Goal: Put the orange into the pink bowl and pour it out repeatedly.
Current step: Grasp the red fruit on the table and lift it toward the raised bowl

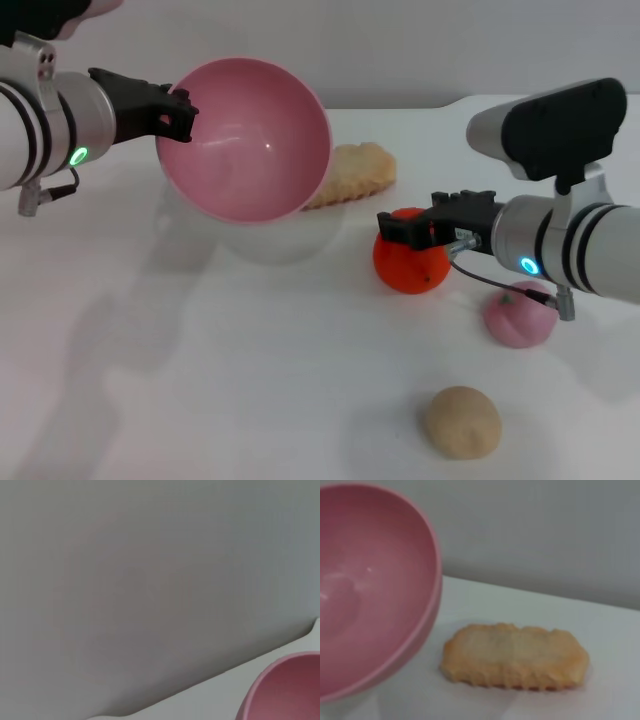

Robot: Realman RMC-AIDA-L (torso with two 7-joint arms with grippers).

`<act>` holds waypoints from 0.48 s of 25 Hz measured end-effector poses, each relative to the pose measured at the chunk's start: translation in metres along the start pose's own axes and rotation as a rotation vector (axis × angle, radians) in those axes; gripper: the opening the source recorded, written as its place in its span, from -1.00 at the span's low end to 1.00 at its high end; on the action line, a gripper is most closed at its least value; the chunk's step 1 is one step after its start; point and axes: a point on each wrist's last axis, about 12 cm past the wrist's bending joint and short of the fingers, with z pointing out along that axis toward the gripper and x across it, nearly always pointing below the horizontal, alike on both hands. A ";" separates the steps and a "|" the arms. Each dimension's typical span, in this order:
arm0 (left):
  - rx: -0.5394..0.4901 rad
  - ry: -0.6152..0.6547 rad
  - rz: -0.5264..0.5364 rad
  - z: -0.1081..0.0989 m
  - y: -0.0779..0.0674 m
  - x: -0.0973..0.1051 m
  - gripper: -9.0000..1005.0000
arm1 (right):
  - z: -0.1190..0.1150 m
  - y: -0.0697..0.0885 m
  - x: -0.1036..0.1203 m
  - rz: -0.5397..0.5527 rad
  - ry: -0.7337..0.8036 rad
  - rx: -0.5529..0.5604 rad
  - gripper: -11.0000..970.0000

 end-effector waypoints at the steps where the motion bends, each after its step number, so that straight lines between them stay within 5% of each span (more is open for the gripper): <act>1: 0.003 0.000 0.006 0.000 0.000 0.000 -0.88 | 0.003 -0.001 0.001 0.002 0.011 0.003 0.62; 12: 0.008 0.000 0.014 0.000 -0.002 -0.001 -0.88 | 0.022 -0.001 0.011 0.011 0.076 -0.019 0.61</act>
